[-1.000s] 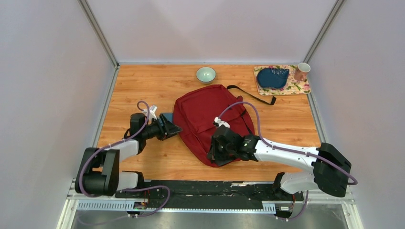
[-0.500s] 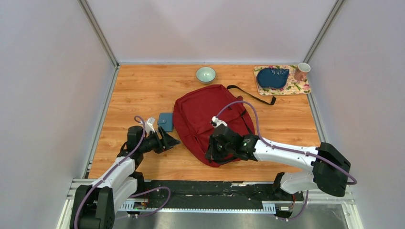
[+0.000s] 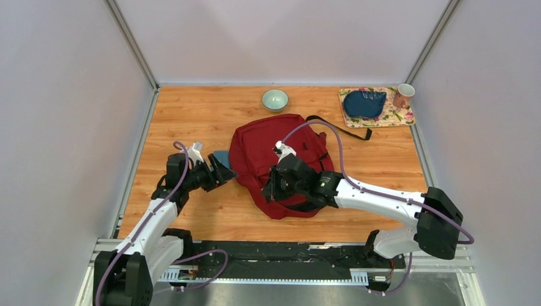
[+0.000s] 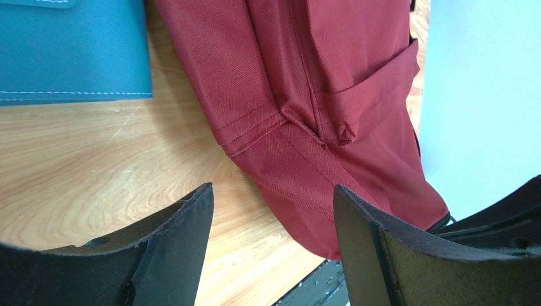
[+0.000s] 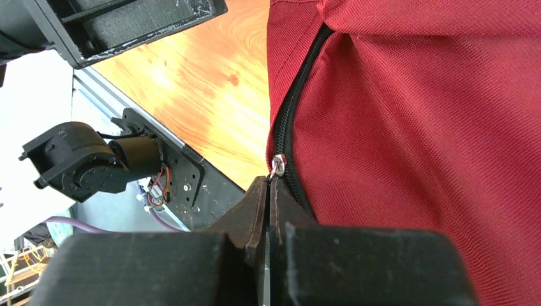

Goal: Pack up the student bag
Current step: Zip the student bag at the center of the board.

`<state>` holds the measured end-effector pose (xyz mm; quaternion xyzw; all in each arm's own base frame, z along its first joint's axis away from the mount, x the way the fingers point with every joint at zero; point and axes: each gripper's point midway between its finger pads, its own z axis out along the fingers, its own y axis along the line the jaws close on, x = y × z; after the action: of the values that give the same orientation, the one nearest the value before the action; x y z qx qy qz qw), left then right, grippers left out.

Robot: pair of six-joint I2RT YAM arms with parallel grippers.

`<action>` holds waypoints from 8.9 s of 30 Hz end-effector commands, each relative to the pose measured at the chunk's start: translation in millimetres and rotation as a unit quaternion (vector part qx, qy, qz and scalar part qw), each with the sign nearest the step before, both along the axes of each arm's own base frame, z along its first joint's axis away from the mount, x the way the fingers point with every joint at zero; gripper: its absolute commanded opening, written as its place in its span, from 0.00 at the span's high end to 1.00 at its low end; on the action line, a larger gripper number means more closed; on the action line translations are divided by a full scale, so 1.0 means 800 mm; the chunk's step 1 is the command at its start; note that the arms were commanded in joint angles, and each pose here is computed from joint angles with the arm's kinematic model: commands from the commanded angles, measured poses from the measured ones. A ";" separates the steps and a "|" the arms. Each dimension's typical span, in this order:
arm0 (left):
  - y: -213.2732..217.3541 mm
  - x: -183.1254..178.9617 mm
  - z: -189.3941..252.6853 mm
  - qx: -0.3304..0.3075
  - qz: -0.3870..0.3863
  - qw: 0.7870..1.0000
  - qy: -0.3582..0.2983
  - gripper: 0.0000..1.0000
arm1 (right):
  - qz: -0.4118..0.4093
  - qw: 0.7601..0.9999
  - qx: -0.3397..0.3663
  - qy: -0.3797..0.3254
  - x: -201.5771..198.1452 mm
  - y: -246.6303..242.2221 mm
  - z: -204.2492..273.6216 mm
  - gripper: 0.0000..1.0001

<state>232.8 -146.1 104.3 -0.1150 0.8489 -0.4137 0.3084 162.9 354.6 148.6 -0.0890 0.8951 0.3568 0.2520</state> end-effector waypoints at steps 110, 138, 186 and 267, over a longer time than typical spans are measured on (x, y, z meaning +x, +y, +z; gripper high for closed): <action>-0.041 -0.058 -0.014 -0.029 0.034 0.997 -0.056 0.16 | 0.171 0.983 -0.038 -0.052 -0.052 -0.037 -0.031 1.00; -0.120 -0.071 0.005 -0.005 -0.028 0.997 -0.067 0.16 | 0.178 0.982 -0.033 -0.048 -0.058 -0.039 -0.031 1.00; -0.133 -0.103 0.005 -0.034 -0.026 0.994 -0.098 0.60 | 0.187 0.980 -0.044 -0.056 -0.066 -0.060 -0.039 1.00; -0.131 -0.102 -0.031 0.050 0.041 0.993 -0.098 0.47 | 0.189 0.978 -0.079 -0.046 -0.069 -0.095 -0.068 1.00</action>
<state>138.8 -251.4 70.4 -0.0906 0.8346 -0.3836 0.3848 108.4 277.8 90.0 -0.2830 0.8820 0.3136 0.2089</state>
